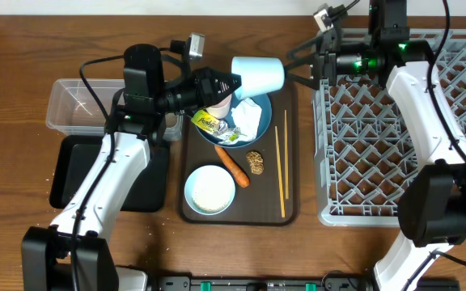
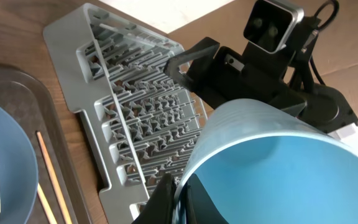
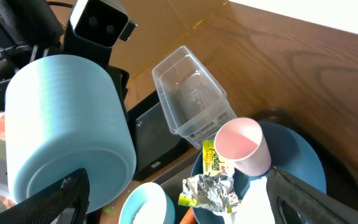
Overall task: Sort waste into correct bins and load items into the dishwasher rack
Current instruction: 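Grasp the blue cup with the right gripper and open the left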
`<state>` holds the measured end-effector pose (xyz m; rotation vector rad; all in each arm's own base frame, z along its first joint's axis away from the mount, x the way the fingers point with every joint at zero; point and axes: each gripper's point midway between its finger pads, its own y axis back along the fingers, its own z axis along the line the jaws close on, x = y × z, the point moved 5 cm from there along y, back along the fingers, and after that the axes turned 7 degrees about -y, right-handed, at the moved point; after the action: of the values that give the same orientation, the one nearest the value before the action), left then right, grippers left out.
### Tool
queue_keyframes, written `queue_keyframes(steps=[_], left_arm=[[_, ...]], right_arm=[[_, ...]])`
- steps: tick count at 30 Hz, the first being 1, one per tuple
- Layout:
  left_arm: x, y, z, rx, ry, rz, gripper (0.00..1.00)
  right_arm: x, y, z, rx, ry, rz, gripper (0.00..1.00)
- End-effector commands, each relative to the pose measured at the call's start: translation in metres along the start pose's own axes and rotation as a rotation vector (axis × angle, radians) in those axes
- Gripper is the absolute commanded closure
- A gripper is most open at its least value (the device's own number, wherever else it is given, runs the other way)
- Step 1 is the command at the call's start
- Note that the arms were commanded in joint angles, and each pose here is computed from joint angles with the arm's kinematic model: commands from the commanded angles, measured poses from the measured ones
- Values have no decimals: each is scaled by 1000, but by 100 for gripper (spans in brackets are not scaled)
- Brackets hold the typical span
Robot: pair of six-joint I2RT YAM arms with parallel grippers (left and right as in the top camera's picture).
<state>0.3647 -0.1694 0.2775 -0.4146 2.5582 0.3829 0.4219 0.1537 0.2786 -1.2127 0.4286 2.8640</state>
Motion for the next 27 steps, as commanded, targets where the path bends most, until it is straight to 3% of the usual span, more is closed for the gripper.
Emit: queue_keyframes(steps=[1,9,16,27], left_arm=[[0,-3,-8,30,-14,17,94],[-1,-3,-8,26,-15,14,94],[-4,-3,-4,-2,-16,-12,94],[-5,-3,-5,0,-24,-18,94]], right_arm=[[2,-17,17,-113,27,17,14],[-2,-1,8,-91,25,-14,15],[-9,33,14,-217,14,-92,13],[-2,-2,25,-255,30,-29,11]])
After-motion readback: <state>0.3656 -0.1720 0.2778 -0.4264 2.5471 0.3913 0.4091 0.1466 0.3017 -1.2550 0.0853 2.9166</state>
